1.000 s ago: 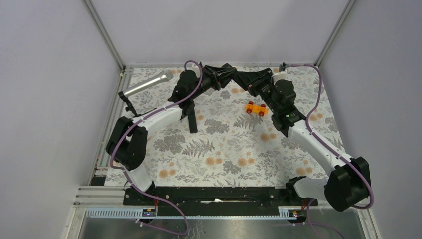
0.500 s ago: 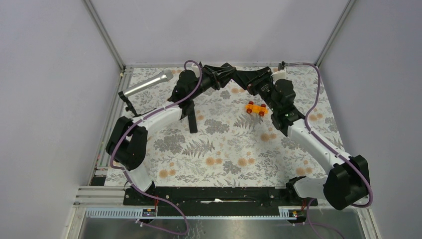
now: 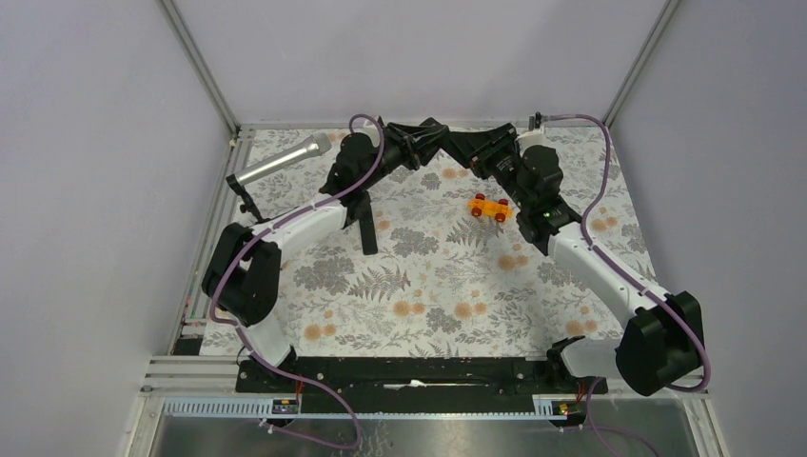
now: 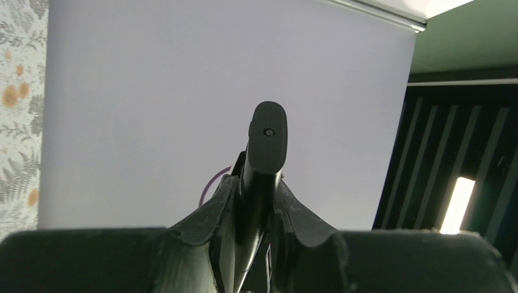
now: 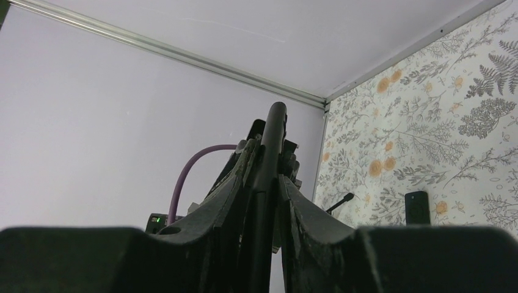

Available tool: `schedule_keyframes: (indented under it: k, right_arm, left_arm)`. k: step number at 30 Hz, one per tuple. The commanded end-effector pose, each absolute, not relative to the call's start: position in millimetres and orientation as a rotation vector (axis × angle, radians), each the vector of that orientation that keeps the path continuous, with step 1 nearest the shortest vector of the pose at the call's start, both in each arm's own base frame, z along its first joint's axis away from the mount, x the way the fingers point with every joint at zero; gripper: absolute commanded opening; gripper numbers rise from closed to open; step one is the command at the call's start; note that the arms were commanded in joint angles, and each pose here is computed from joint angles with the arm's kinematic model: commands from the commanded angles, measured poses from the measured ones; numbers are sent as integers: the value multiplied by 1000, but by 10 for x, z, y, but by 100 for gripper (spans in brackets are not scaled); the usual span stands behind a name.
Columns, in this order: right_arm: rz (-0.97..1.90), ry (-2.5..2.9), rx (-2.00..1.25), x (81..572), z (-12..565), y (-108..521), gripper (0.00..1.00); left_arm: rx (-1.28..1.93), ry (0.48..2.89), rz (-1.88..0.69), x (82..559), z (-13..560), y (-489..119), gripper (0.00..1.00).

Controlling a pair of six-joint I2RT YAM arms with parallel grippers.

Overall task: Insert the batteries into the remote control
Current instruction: Load the battery cover into the remote control.

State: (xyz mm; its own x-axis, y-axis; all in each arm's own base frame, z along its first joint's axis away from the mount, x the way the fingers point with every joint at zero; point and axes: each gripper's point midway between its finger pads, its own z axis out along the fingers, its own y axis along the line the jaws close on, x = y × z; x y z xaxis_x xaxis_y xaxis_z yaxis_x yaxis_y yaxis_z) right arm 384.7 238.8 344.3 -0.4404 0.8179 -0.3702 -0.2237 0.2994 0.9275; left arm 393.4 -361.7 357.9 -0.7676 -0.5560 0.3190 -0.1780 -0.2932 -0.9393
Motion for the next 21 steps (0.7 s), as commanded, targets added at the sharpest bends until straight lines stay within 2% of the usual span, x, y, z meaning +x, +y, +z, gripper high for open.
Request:
schedule_keyframes:
  k: [1,4,8,11,17,21]
  right_arm:
    - [1250,1822,522,3799,2942,2536,33]
    - [1232,1843,511,3747,2978,2490,36]
    - [1233,1857,496,3660,3022,2438,48]
    - [1266,1839,460,3606,3154,2434,61]
    - [1355,1785,319,3458,3530,2397,99]
    - [1407,1750,154,3249,3751,2344,100]
  left_arm:
    - [-396,1616,-2452,2910,4631,-3612,0]
    - [-347,1621,-2355,2986,4579,-3521,0]
    - [-298,1641,-2258,3069,4471,-3437,0]
    - [-284,1675,-2207,3114,4349,-3410,0]
    - [-201,1735,-2071,3179,4129,-3337,0]
    - [-93,1778,-1977,3178,4014,-3295,0]
